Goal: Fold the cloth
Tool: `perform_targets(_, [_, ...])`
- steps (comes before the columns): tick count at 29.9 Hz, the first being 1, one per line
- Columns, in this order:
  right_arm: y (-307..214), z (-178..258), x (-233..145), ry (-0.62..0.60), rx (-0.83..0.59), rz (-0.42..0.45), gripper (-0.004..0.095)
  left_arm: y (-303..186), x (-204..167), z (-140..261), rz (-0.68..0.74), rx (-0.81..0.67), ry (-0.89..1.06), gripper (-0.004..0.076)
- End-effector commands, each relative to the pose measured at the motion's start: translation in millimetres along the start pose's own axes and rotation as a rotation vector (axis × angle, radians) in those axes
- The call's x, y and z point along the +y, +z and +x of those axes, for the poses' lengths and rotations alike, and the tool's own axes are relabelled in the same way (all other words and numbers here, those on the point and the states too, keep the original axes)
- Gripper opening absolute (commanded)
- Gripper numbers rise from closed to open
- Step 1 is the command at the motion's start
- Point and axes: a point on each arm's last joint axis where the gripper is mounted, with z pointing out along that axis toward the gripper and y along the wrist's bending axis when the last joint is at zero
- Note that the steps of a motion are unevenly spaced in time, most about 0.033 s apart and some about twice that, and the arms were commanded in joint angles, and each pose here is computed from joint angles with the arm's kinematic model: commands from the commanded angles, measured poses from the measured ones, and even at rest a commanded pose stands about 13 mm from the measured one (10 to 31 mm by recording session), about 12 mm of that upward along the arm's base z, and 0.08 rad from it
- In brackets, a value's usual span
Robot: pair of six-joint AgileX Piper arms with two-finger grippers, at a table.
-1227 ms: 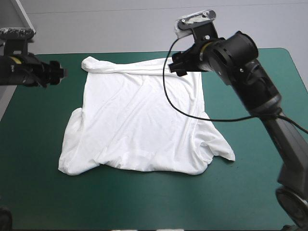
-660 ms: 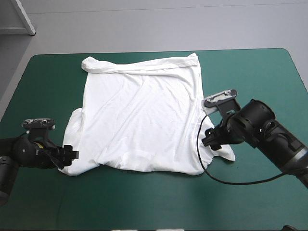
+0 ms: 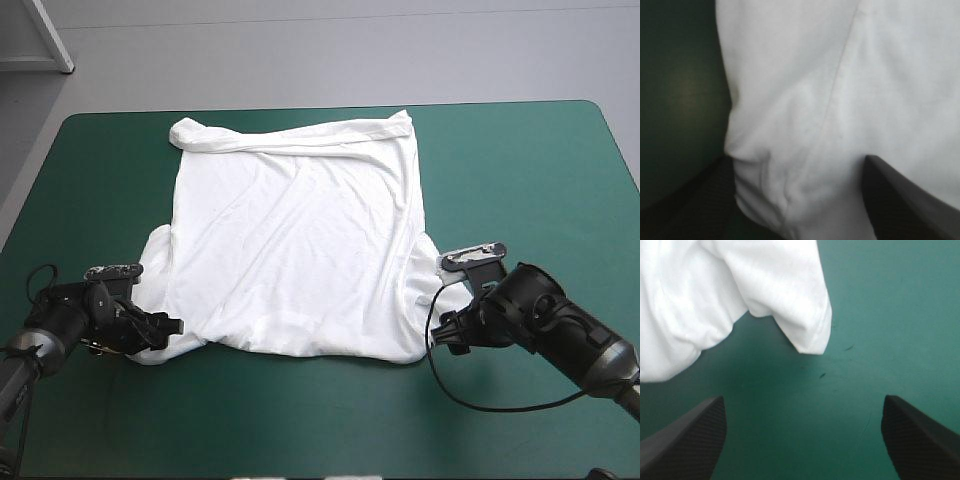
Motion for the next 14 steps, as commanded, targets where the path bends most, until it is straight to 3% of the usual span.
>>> perform_targets(1, [-8.2,-12.0,-16.2,0.067,-0.118,0.007,0.0723,12.8,-3.0,-3.1,0.036,0.013,-0.05,0.0384])
perform_targets(7, [8.8,-22.1,-43.4,0.171,-0.109,-0.045,0.0661,13.1,-5.1,-2.3,0.059,0.018,-0.03,-0.0013])
perform_targets(14, [43.1,-38.3,-37.8,0.202,-0.073,-0.14,0.0659,13.0,-5.3,-0.2,0.061,0.041,-0.024,-0.001])
